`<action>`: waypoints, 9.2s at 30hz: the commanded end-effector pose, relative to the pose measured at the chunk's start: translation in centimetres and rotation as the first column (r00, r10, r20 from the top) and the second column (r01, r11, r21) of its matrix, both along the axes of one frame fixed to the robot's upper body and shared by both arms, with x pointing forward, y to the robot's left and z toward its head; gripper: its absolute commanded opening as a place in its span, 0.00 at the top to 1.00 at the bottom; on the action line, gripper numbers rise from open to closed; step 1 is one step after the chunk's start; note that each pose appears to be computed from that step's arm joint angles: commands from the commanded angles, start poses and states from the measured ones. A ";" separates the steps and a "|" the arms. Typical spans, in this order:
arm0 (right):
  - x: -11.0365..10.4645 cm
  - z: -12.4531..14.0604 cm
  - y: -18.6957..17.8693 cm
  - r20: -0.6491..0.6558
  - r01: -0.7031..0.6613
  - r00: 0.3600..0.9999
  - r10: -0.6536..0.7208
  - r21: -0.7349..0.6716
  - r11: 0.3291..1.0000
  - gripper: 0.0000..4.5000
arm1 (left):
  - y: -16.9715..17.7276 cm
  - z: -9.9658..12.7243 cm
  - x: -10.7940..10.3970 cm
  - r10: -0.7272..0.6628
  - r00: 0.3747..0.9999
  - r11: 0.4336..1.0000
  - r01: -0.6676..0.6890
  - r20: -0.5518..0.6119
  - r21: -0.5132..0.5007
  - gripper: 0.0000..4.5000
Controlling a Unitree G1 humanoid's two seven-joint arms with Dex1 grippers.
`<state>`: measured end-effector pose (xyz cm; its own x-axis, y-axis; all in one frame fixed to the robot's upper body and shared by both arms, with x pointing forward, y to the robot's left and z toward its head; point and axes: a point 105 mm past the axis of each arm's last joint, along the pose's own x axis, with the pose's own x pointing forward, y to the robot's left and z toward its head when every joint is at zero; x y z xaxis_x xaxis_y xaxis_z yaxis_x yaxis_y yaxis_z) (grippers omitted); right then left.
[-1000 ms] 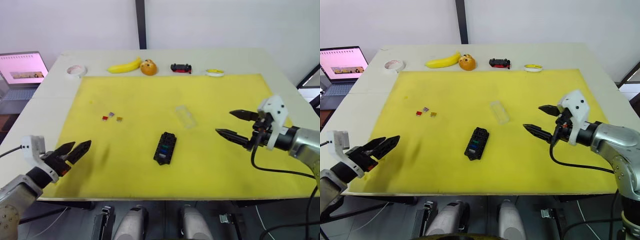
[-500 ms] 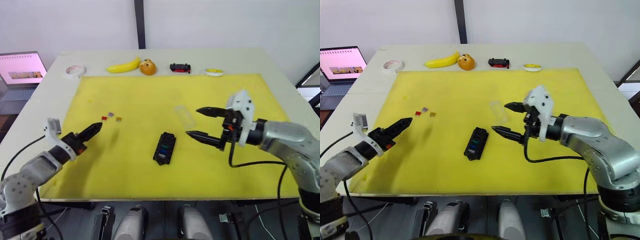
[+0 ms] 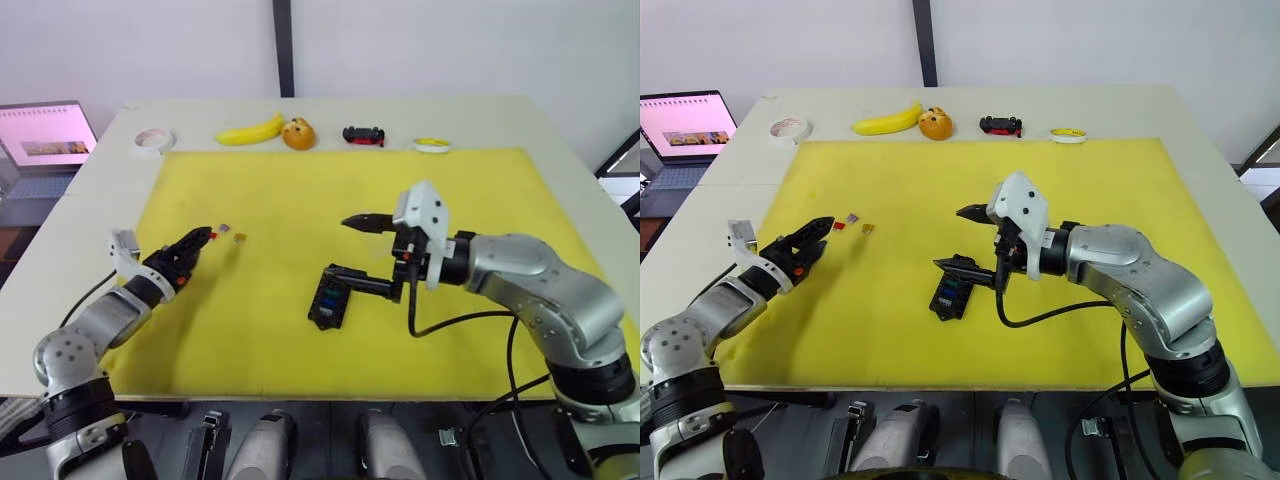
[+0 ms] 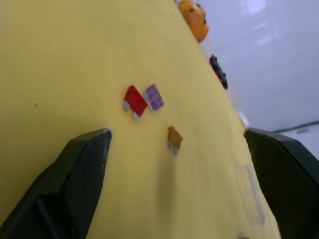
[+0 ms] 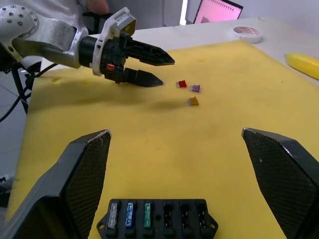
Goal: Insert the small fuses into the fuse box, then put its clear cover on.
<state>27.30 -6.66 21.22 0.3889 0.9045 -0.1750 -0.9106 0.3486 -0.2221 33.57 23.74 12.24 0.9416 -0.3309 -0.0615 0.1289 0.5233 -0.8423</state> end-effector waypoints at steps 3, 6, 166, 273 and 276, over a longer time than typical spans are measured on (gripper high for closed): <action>-0.2 1.1 0.4 0.058 -0.005 0.998 0.005 0.011 1.000 0.00 | -0.3 -0.4 1.1 0.049 0.999 0.998 -0.049 -0.004 -0.029 0.00; -0.1 1.1 0.4 0.059 0.007 0.998 -0.007 0.011 1.000 0.00 | -1.0 -1.0 1.5 0.040 0.999 0.998 -0.041 -0.022 -0.041 0.00; -0.5 0.4 -2.3 0.046 0.150 0.988 -0.149 -0.026 0.988 0.00 | -6.7 -6.3 5.3 -0.131 0.967 0.988 0.108 -0.221 -0.113 0.95; -2.0 -1.5 -2.0 0.001 0.137 0.991 -0.137 -0.018 0.990 0.00 | -5.3 -2.6 4.6 -0.454 0.866 0.891 0.439 -0.210 -0.117 0.08; -2.0 -1.5 -2.0 0.001 0.140 0.990 -0.140 -0.017 0.990 0.00 | -5.7 -2.5 4.4 -0.471 0.859 0.882 0.454 -0.203 -0.127 0.08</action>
<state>25.72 -8.90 18.59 0.5092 0.8297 -0.2287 -0.8596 0.4771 -0.1828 38.64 19.43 11.70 0.6869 -0.7091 -0.1593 0.1967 0.3924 -0.8985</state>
